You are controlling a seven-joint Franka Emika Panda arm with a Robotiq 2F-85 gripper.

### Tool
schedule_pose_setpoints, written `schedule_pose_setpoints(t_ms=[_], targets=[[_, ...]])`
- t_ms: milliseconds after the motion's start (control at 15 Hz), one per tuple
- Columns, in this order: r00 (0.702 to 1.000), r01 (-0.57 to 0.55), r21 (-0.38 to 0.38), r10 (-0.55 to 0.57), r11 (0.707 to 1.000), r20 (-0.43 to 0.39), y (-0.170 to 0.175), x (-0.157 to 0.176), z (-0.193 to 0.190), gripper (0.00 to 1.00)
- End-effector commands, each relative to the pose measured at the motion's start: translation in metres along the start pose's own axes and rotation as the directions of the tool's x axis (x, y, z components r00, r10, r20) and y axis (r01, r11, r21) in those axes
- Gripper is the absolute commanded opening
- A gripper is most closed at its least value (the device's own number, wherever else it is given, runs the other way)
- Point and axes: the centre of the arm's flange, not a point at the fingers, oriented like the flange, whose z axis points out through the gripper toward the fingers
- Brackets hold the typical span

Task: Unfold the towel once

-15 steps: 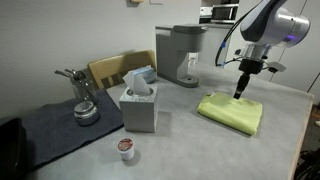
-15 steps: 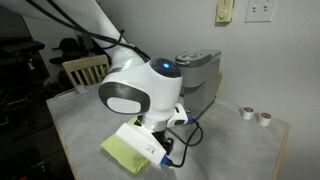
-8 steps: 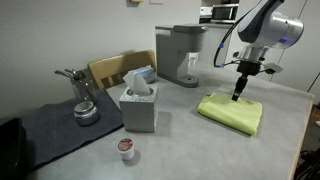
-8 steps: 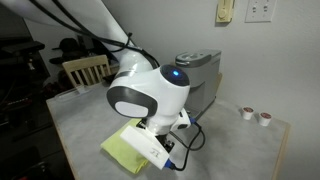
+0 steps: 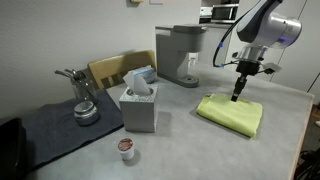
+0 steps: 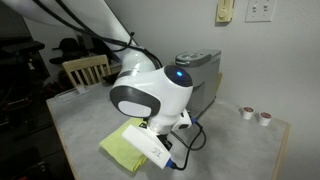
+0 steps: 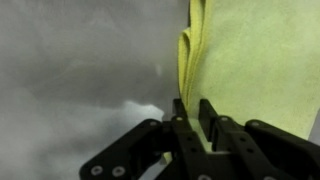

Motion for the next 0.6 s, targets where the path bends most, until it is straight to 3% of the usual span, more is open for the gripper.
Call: schedule_pose_setpoints(t_ms=[0,533], targets=[[1.000,-0.001,0.018,0.001,1.000,0.001,0.003,0.001,0.001,0.00],[0.997,-0.068,-0.067,0.070,0.995,0.022,-0.040,0.011,-0.037,0.01]])
